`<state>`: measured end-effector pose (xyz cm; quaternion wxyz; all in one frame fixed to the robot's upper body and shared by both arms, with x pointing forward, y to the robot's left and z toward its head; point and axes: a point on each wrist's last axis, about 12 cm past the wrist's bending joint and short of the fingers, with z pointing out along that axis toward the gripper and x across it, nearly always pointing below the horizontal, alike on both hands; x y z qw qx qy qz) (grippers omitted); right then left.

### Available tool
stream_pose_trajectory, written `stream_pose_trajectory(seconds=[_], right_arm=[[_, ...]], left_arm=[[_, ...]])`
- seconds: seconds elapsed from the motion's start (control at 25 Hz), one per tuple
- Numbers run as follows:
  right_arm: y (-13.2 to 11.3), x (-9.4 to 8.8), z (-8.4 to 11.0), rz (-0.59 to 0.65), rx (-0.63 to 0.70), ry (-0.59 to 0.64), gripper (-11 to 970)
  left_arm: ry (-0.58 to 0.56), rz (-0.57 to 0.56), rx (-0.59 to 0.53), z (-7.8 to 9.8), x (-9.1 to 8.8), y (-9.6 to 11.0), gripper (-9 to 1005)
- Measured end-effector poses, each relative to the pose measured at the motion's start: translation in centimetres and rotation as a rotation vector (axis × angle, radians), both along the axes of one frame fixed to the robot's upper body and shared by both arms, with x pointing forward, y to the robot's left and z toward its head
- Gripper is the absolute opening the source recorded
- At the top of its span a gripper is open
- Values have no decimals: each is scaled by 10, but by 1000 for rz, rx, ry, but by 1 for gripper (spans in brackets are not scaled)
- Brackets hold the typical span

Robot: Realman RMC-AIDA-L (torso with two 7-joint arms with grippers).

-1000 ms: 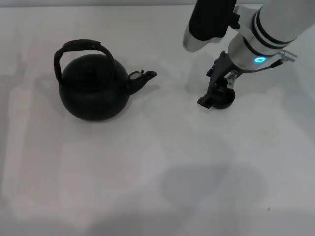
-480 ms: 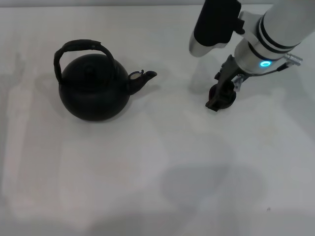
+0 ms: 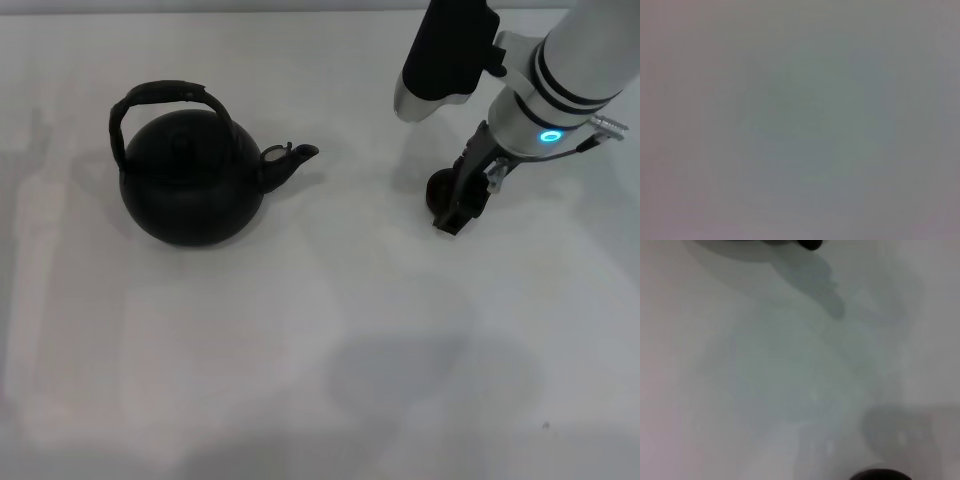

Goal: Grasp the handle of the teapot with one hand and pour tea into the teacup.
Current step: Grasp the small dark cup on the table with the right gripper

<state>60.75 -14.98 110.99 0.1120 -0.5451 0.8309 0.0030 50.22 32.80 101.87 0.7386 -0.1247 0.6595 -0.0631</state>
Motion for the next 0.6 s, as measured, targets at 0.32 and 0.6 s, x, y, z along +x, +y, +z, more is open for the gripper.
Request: stream_pose_trajectory(seconds=[0.32, 0.6], right_arm=[[4, -1, 6, -4, -2, 8, 775], [29, -3, 24, 77, 39, -35, 726]], left_arm=[[-2, 1, -3, 0, 0, 0, 887], [-3, 1, -2, 0, 0, 0, 887]])
